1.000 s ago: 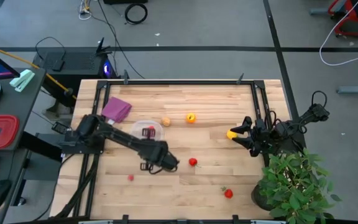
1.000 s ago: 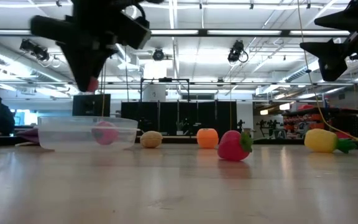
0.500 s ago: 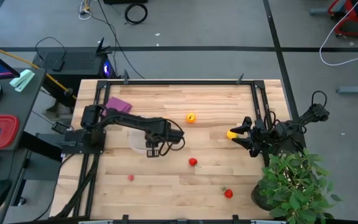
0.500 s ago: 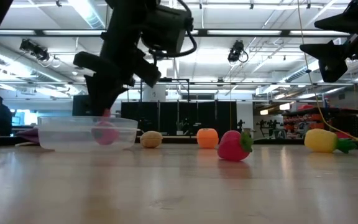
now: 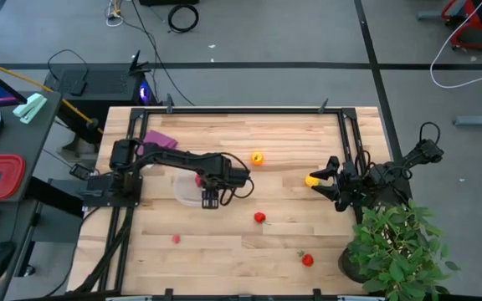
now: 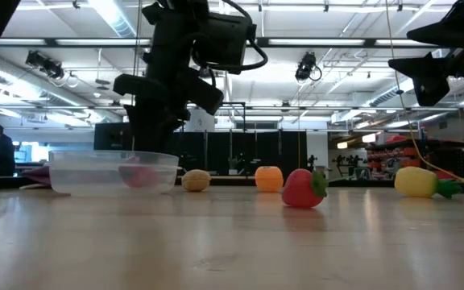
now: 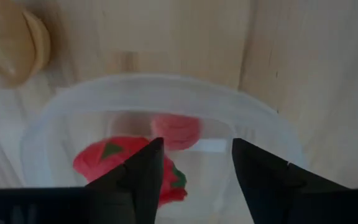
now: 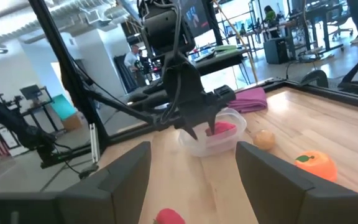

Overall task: Pick and placing Produce into tupperware
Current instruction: Put the yellow pineapple into the transparent bin

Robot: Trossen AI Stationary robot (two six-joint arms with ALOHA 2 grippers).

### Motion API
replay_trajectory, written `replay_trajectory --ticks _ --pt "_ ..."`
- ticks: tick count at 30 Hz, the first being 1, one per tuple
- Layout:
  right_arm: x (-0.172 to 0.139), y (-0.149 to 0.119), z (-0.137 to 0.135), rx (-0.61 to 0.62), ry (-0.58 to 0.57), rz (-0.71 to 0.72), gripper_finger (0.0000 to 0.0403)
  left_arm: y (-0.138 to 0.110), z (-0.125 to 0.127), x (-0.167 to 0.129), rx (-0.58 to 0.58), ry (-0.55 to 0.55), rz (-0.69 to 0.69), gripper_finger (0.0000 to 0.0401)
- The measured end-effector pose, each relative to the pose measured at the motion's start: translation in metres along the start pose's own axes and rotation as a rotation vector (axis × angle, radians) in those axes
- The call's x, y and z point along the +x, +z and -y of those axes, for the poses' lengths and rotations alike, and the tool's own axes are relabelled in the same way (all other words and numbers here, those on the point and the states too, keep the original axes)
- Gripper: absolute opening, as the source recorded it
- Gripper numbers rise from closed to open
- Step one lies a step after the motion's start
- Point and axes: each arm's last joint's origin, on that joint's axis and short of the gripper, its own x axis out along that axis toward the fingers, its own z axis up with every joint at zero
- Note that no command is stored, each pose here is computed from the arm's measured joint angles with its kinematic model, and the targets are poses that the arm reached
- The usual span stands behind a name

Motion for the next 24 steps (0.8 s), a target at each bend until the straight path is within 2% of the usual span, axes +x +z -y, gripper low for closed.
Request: replay_trajectory --ticks 6,13,17,20,24 --pt "0.000 0.000 0.000 0.065 0.002 -0.001 0.0246 -0.001 0.000 0.000 -0.015 0.006 -0.013 0.0214" --pt "0.000 0.000 0.000 0.113 -0.003 -0.001 0.0246 -0.002 -0.001 0.000 -0.079 0.009 -0.019 0.0197" --pt "0.000 0.003 0.002 0.139 -0.087 0.049 0.0246 -0.001 -0.001 0.000 -0.103 0.014 -0.015 0.0183" --pt "-0.002 0.017 0.001 0.144 -0.143 0.105 0.0246 0.001 -0.001 0.000 -0.109 0.013 0.007 0.0175" --pt "-0.006 0.054 -0.009 0.111 -0.118 0.113 0.0246 0.001 -0.001 0.000 -0.111 0.013 0.013 0.0168"
